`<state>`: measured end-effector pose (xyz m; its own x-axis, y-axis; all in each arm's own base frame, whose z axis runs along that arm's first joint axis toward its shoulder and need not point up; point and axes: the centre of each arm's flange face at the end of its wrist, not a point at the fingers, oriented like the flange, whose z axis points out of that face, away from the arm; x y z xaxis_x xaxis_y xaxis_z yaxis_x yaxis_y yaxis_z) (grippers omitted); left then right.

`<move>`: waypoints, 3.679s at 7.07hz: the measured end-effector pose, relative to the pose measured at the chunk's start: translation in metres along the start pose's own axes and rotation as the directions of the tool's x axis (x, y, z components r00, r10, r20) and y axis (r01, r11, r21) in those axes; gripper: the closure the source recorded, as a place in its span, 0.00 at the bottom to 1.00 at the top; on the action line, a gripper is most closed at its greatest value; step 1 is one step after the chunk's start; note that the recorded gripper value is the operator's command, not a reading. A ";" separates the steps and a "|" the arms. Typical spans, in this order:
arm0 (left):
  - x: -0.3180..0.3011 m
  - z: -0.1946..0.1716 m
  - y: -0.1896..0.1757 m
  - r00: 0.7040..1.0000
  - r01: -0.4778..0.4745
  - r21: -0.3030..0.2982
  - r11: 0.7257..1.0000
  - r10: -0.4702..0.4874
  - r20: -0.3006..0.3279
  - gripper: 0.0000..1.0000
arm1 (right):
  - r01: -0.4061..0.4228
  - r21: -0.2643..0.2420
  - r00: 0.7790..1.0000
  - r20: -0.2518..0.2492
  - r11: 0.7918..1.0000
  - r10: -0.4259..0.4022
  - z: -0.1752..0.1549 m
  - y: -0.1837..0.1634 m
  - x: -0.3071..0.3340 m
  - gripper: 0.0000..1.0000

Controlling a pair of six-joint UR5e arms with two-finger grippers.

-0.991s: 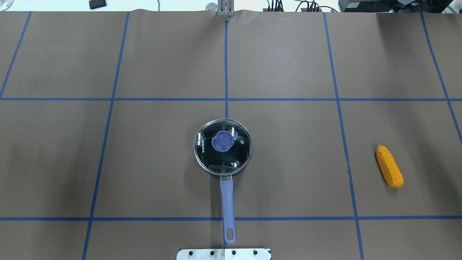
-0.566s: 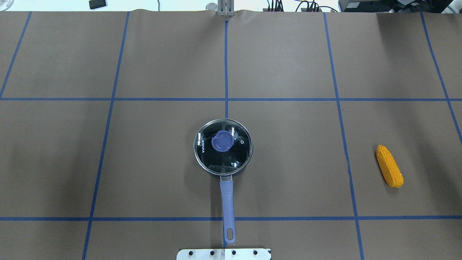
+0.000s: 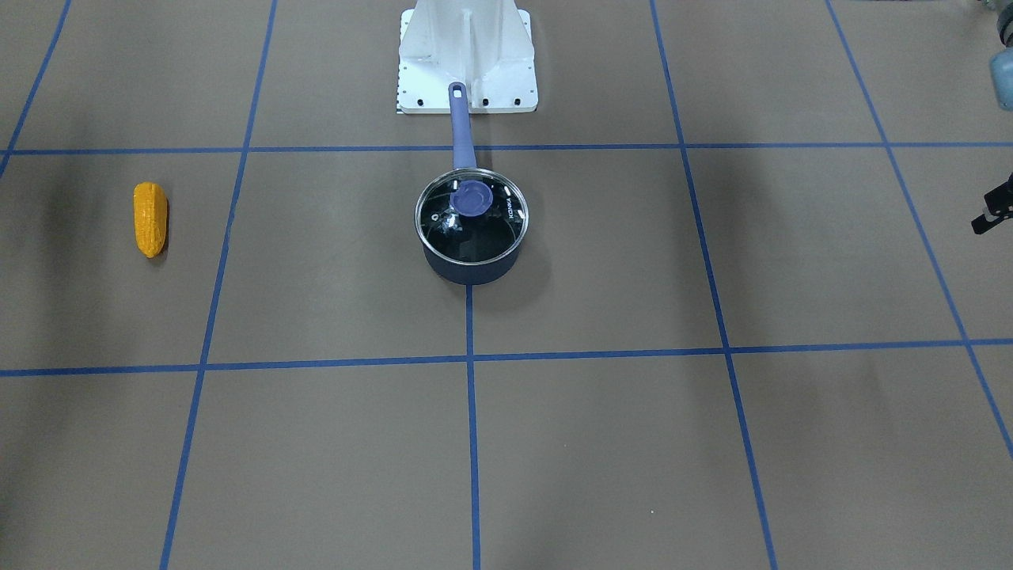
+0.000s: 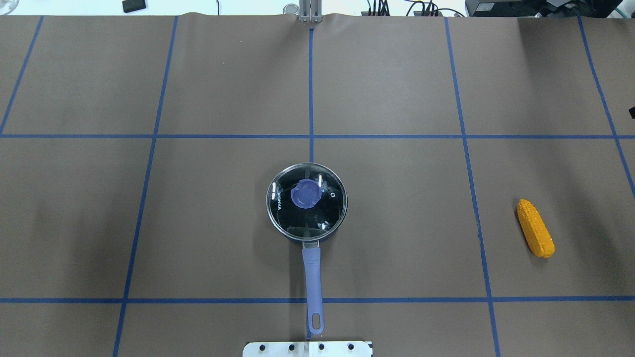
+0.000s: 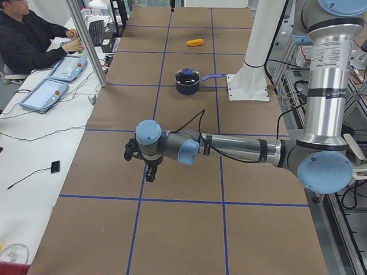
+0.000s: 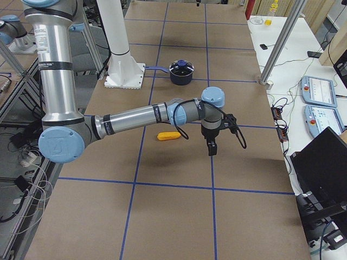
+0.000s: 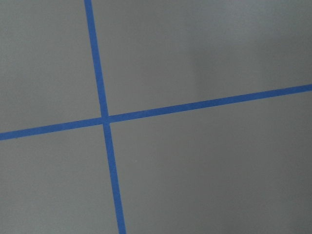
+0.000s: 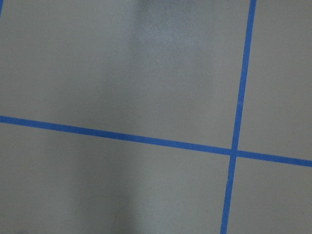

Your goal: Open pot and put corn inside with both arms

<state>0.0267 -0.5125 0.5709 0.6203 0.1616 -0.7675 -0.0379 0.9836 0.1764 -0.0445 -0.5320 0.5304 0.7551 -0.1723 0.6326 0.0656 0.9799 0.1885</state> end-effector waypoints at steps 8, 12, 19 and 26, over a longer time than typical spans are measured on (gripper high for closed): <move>0.350 -0.009 -0.106 0.985 0.175 -0.064 0.983 -0.173 0.026 0.01 | -0.023 -0.099 0.996 0.087 0.995 0.032 0.044 0.075 -0.211 0.00; 0.473 0.018 -0.093 0.974 0.224 -0.064 0.972 -0.223 0.022 0.01 | 0.073 -0.102 0.996 0.054 0.992 -0.068 0.099 0.115 -0.207 0.00; 0.509 0.035 -0.082 0.979 0.205 -0.057 0.977 -0.203 0.037 0.01 | 0.144 -0.124 0.989 0.057 0.982 -0.138 0.144 0.133 -0.187 0.04; 0.510 0.034 -0.081 0.979 0.202 -0.056 0.978 -0.200 0.033 0.01 | 0.176 -0.147 0.984 0.056 0.973 -0.170 0.152 0.144 -0.187 0.47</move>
<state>0.3723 -0.5126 0.1861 0.6411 -0.0417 -0.7663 0.0444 0.9989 -0.0172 -0.2752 -0.3744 0.5531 0.6951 -0.3414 0.6327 0.2931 0.9382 0.1842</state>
